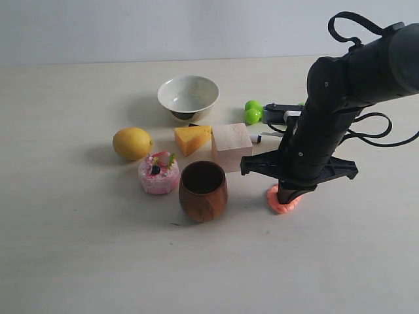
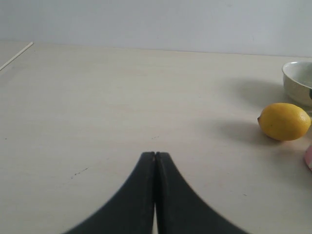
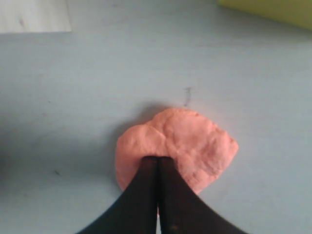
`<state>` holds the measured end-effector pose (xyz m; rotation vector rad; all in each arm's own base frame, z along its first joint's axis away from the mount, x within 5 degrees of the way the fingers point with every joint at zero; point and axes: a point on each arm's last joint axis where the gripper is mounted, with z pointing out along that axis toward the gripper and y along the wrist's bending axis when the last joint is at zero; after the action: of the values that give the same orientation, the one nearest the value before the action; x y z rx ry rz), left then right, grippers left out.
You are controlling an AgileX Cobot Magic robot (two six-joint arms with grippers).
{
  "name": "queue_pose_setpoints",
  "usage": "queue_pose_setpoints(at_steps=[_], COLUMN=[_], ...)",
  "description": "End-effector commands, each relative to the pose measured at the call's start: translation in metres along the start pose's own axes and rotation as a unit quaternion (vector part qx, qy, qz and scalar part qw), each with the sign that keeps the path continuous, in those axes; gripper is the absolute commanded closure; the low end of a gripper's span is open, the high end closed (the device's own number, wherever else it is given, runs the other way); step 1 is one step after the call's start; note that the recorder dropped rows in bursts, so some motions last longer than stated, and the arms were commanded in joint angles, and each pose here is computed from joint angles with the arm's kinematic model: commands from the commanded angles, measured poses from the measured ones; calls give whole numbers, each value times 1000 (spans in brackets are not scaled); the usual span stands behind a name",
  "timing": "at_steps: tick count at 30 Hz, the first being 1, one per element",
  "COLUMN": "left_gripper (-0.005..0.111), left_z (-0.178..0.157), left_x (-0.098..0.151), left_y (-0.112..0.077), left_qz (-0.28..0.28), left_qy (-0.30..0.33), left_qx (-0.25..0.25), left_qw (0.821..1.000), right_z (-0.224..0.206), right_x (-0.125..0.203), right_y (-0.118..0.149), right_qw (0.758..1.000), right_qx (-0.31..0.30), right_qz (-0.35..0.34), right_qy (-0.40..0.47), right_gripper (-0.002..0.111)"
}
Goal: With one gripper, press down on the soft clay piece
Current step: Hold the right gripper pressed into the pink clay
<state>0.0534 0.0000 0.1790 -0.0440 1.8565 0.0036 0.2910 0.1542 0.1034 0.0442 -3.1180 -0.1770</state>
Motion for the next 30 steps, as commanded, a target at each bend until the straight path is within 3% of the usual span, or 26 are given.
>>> queue_pose_setpoints(at_steps=[1, 30], left_gripper=[107, 107], left_z=[-1, -1], left_x=[-2, -2], left_y=[0, 0], left_qz=[-1, -1], left_qy=[-9, -9], left_qx=[0, 0], left_qw=[1000, 1000], right_z=[38, -3], right_x=[11, 7], right_y=[-5, 2], right_qw=[998, 1000], right_qx=[14, -12], right_qz=[14, 0], right_qy=[52, -9], right_gripper=[108, 108])
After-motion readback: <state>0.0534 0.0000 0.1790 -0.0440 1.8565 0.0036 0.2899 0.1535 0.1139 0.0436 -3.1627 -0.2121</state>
